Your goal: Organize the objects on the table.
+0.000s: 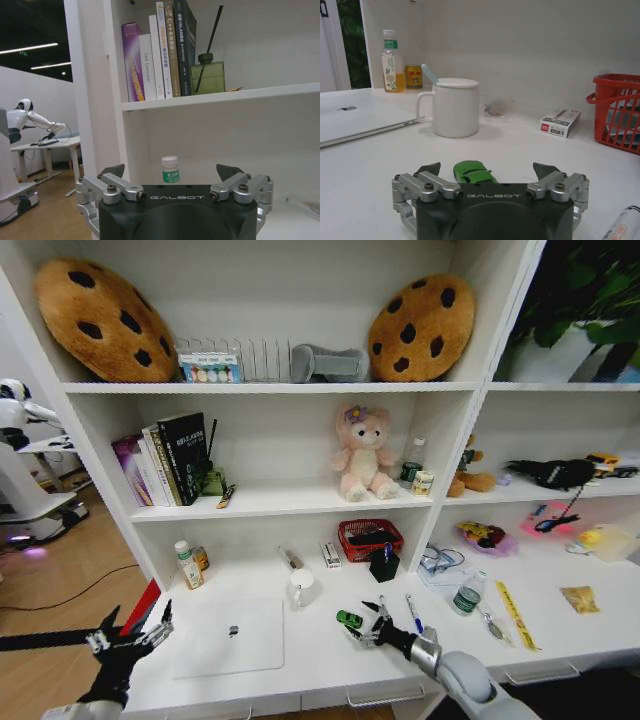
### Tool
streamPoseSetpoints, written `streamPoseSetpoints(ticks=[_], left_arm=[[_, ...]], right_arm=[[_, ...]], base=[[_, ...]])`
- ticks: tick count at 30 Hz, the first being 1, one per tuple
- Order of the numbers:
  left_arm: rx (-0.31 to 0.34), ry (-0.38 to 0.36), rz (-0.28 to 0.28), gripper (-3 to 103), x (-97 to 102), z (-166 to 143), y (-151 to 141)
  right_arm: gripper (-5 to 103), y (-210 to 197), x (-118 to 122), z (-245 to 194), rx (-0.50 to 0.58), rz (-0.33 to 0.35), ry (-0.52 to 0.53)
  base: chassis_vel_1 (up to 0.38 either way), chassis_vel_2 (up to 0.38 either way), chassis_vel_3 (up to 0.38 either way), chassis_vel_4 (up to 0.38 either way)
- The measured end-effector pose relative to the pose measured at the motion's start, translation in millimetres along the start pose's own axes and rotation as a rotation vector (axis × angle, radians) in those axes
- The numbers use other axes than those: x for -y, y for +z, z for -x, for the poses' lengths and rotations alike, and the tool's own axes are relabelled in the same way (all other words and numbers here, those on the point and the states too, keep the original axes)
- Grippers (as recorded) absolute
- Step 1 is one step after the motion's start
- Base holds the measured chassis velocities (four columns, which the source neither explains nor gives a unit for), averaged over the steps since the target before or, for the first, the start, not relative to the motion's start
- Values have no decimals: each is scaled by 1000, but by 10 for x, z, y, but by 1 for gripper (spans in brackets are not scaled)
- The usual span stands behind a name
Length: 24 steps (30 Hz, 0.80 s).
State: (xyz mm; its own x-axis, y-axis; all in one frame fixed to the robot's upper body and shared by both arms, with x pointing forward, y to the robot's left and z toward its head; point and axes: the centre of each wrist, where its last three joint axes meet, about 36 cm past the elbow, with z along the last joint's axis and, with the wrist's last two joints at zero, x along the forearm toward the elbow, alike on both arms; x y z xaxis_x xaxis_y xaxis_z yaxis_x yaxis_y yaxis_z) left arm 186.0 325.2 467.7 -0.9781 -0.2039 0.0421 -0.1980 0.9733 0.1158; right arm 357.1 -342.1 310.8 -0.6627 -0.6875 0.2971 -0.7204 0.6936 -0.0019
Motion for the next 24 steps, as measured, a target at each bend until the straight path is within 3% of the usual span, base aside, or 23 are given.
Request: streamPoseSetpoints(ticks=[18, 22, 24], left_arm=[[20, -17, -7, 100, 25, 0, 87], [19, -21, -10, 100, 27, -2, 98], [20, -26, -11, 100, 24, -7, 101]], right_arm=[[101, 63, -57, 215, -52, 32, -28], [91, 80, -27, 230, -59, 32, -27], [80, 79, -6, 262, -60, 30, -31]], base=[[0, 0, 0, 0], [0, 0, 0, 0], [0, 0, 0, 0]])
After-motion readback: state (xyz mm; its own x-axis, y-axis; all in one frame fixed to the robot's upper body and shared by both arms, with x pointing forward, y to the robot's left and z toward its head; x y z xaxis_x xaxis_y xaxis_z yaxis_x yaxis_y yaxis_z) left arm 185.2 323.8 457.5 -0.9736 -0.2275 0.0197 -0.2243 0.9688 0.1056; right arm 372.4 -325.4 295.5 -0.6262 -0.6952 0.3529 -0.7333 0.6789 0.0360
